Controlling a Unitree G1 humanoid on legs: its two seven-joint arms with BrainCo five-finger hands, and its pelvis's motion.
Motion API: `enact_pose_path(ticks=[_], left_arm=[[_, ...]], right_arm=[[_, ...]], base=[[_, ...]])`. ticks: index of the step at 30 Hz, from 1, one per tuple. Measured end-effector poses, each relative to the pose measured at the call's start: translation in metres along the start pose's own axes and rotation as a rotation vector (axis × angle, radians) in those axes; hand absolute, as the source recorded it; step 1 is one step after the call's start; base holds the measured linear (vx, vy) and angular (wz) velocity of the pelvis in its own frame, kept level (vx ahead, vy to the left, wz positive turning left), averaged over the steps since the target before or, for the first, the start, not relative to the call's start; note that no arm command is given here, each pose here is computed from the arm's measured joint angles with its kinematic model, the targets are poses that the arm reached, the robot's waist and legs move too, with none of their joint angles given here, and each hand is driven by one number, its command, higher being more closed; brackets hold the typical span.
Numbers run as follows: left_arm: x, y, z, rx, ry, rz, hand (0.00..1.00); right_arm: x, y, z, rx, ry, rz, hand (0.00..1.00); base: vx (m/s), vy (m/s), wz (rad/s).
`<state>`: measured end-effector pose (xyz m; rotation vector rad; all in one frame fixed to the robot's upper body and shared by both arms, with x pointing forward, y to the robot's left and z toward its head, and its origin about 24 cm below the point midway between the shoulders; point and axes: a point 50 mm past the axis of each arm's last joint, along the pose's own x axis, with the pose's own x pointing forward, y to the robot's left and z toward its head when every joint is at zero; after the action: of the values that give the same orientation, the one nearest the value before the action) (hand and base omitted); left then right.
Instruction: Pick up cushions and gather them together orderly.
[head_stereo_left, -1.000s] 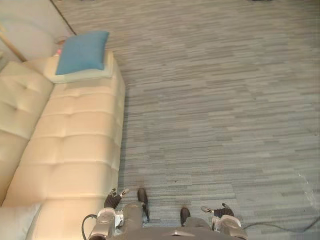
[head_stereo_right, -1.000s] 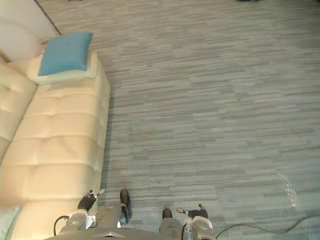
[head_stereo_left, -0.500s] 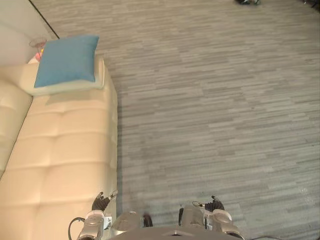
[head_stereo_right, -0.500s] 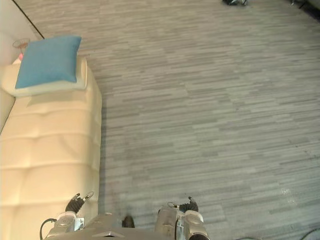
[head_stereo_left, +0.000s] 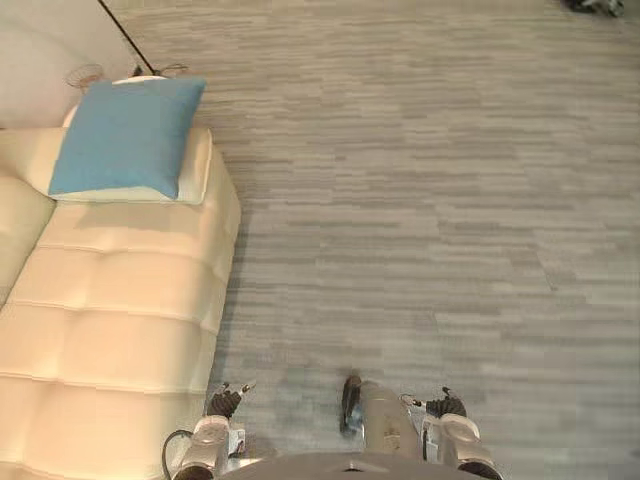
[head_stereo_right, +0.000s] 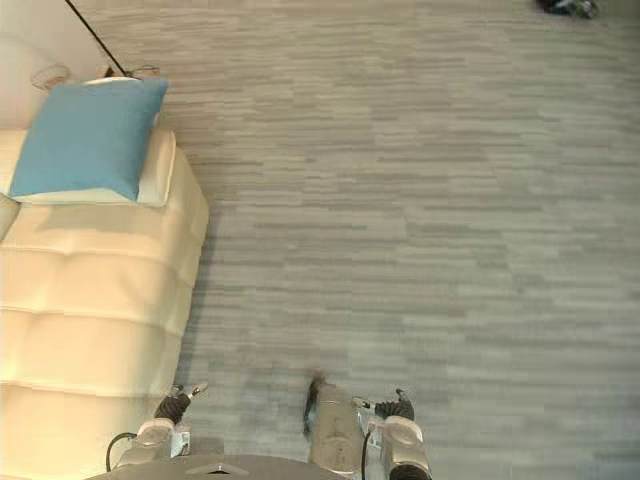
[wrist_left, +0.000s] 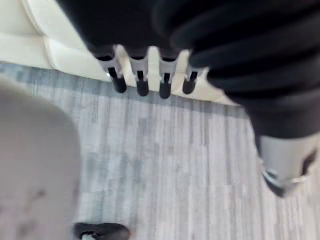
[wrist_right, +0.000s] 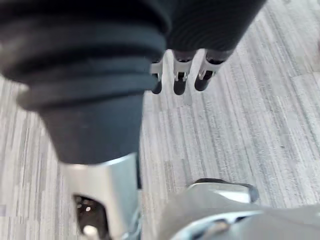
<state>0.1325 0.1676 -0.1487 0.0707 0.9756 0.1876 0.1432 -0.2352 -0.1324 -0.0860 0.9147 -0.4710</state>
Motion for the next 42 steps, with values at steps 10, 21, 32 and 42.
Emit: enact_pose_path(ticks=[10, 21, 32, 42], left_arm=[[0.000, -0.001, 0.013, -0.007, -0.065, -0.004, 0.00], [0.003, 0.021, 0.002, 0.059, -0.013, 0.028, 0.00], [0.001, 0.020, -0.009, 0.049, 0.035, 0.035, 0.00], [0.001, 0.010, -0.002, -0.044, 0.011, 0.035, 0.00]], right_arm=[[-0.004, 0.013, -0.013, 0.001, 0.056, 0.023, 0.00], [-0.008, 0.023, -0.022, -0.011, 0.085, 0.063, 0.00], [-0.004, 0.022, -0.011, -0.030, 0.047, 0.068, 0.00], [-0.003, -0.002, -0.018, -0.036, 0.065, 0.002, 0.00]], base=[[0.48, 0.080, -0.12], [0.44, 0.174, 0.11], [0.34, -0.195, 0.49], [0.29, -0.199, 0.42]])
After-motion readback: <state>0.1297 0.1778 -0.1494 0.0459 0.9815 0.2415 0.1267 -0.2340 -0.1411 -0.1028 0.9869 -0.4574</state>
